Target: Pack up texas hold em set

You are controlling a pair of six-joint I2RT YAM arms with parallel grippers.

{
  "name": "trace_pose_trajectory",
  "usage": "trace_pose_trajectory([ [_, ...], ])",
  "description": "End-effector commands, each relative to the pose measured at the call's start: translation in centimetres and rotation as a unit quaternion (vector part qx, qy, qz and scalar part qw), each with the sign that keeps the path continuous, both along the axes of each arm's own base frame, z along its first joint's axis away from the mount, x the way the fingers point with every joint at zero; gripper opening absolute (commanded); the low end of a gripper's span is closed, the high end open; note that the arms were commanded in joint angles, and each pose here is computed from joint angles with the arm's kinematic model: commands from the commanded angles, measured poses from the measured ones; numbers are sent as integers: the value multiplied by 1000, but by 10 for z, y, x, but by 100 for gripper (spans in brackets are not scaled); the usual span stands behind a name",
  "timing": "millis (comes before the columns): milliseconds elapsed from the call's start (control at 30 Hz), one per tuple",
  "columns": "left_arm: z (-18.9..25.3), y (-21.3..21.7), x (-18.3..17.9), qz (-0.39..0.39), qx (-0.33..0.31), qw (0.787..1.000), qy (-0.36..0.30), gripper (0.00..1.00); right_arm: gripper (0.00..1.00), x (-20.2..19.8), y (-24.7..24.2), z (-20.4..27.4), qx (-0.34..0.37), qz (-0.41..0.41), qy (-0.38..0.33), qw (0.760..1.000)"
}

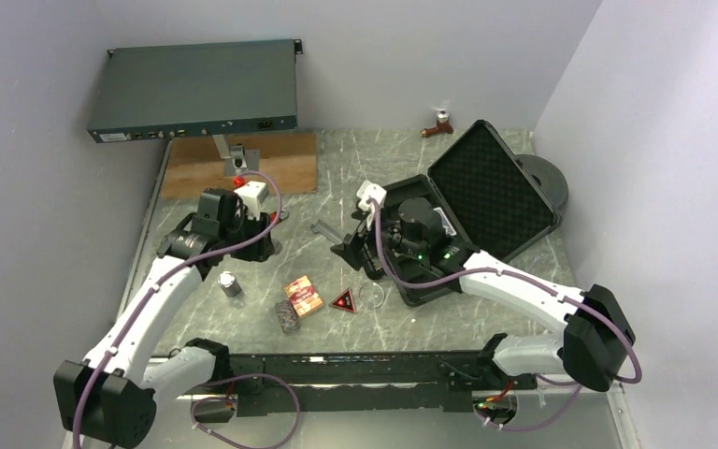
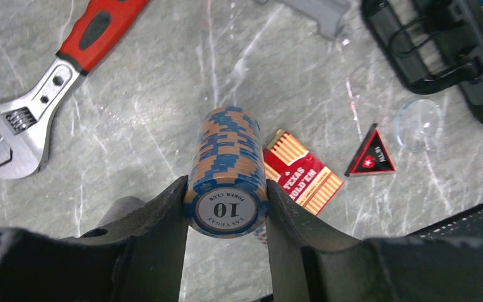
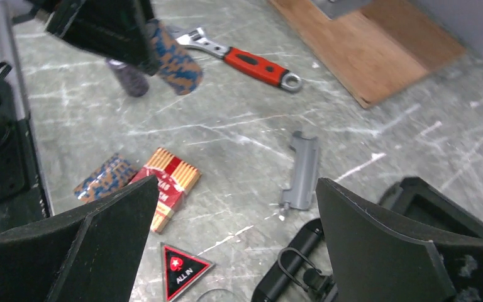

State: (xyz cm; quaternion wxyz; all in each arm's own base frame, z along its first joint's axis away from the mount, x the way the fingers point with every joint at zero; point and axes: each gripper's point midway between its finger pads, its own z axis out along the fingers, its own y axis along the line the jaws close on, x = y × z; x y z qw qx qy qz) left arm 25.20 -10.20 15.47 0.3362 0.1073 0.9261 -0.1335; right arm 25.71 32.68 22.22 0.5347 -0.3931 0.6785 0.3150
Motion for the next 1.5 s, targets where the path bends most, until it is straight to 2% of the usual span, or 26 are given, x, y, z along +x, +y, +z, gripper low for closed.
trace_pose_trajectory([
  [0,44,-27,8,-56,-67,992,-92,0,100,-23,20,14,11,80,-77,994],
  [267,62,-49,-4,-116,-104,980,-126,0,100,-43,36,-5,-25,136,-74,988],
  [767,71,-75,-29,-197,-119,962,-150,0,100,-55,66,-12,-20,199,-86,976],
  [967,71,-87,-42,-236,-120,952,-157,0,96,-53,74,-9,-20,208,-97,973],
  [1300,80,-100,-60,-284,-142,933,-170,0,84,-65,78,-16,-27,233,-84,968],
  [1400,82,-103,-65,-294,-150,928,-173,0,77,-69,79,-15,-24,245,-84,966],
  [1467,83,-105,-68,-301,-154,925,-173,0,67,-72,80,-16,-25,251,-82,964],
])
